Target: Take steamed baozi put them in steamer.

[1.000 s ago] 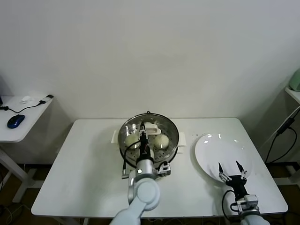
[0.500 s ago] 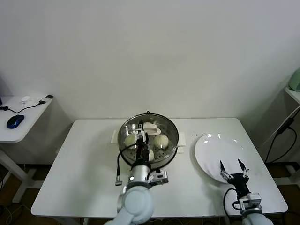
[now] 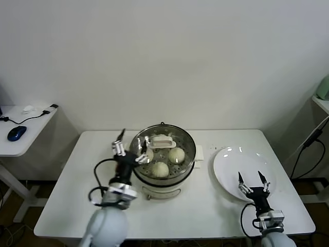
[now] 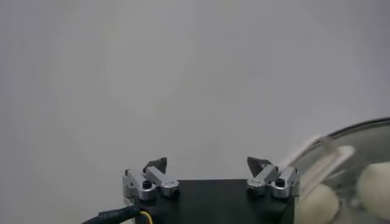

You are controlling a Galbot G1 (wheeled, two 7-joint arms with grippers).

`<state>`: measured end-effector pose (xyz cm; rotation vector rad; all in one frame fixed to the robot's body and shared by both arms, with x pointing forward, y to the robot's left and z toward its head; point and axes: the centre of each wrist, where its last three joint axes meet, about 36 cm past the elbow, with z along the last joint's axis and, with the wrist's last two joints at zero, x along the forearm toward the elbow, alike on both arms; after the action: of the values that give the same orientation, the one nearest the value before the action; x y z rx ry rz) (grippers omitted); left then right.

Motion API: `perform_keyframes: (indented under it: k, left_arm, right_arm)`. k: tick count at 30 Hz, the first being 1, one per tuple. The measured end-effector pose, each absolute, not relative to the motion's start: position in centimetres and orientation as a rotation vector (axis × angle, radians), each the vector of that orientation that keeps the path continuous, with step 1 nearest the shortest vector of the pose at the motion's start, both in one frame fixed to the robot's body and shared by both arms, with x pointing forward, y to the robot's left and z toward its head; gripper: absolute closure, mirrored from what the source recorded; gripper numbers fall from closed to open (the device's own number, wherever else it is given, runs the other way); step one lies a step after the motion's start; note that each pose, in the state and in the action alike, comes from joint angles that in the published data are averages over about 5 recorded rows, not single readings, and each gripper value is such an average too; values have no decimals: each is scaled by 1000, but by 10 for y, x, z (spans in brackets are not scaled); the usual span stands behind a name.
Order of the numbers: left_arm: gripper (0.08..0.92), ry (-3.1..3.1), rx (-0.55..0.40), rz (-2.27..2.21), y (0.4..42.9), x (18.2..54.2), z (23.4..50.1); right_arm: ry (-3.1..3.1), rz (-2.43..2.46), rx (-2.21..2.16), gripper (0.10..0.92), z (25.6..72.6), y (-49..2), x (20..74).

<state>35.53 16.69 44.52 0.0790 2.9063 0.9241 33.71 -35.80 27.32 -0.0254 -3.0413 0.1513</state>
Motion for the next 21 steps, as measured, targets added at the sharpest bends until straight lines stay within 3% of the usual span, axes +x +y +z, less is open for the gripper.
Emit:
perform_keyframes:
  k: [9,21]
  left_arm:
    - [177,3158,22,360,241,351,389]
    - [177,3237,-81,30,274,336,340]
  right_arm:
    - [-3049,150,-20,200,271,-353,340]
    - [-3046,141,-15,200,267,-352,339]
